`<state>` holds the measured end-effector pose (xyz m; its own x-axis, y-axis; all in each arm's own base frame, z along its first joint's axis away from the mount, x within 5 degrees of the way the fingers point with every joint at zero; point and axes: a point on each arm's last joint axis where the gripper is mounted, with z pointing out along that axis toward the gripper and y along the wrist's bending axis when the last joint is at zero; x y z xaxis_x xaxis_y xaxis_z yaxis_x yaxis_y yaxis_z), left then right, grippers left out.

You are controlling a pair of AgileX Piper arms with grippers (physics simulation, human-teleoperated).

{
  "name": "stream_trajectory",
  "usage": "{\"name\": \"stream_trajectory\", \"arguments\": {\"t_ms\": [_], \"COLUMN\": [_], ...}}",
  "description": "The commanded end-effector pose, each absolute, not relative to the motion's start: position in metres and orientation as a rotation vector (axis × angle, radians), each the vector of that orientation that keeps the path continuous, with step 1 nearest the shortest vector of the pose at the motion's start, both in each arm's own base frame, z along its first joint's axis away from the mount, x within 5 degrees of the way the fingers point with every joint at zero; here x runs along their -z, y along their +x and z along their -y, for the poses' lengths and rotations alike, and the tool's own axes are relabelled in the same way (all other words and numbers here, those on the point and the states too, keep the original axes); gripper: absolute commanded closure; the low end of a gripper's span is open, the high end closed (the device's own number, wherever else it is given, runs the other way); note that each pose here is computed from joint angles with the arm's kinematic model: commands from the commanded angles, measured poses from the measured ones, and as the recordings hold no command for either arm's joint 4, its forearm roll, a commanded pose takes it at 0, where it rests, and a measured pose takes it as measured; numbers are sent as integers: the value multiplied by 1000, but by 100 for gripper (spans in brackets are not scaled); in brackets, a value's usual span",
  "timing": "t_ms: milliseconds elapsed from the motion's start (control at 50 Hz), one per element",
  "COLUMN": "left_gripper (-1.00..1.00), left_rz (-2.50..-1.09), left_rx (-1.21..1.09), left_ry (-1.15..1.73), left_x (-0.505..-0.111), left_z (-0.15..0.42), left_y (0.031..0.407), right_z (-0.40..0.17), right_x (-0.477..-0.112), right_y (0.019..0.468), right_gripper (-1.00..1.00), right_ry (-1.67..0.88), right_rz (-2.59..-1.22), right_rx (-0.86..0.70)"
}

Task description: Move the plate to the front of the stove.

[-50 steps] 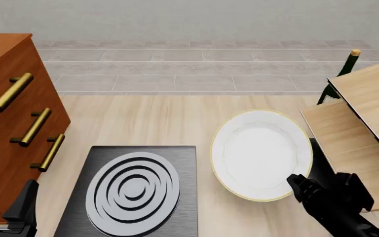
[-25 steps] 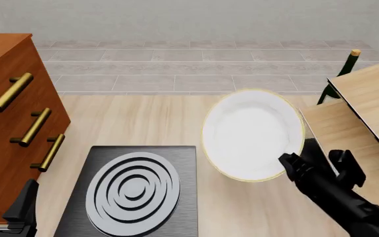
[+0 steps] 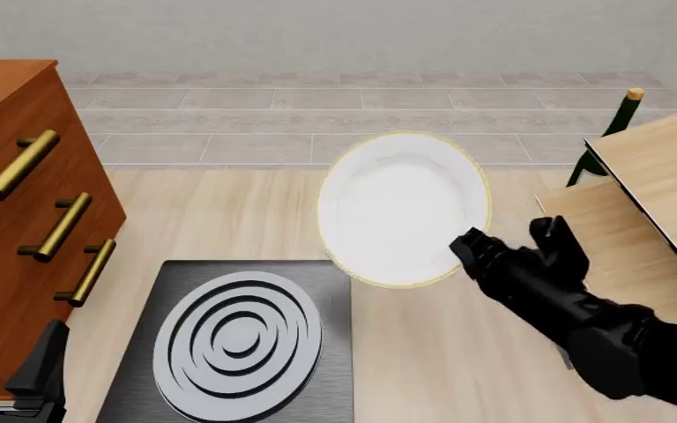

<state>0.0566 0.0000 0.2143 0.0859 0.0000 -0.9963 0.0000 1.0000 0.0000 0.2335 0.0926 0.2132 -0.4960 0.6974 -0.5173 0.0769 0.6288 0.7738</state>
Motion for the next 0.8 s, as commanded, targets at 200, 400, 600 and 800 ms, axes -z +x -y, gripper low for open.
{"name": "stream_trajectory", "arguments": {"t_ms": [200,400,600,800], "left_gripper": [-100,-100,-100,-100], "left_rz": [-1485,-1485,-1485,-1485], "left_rx": [0,0,0,0], "left_ry": [0,0,0,0], "left_x": [-214,-214,-214,-214], "left_z": [0,0,0,0], "left_y": [57,57,57,57], "right_z": [-125,-137,-162,-183], "right_x": [-237,-250,-248,-239], "right_y": [289,327,352,380], "right_gripper": [100,100,100,100], "right_ry": [563,531,487,457], "right_rz": [-1945,-1935,-1946,-1965], "right_rx": [-910,-885,-901,-895]}}
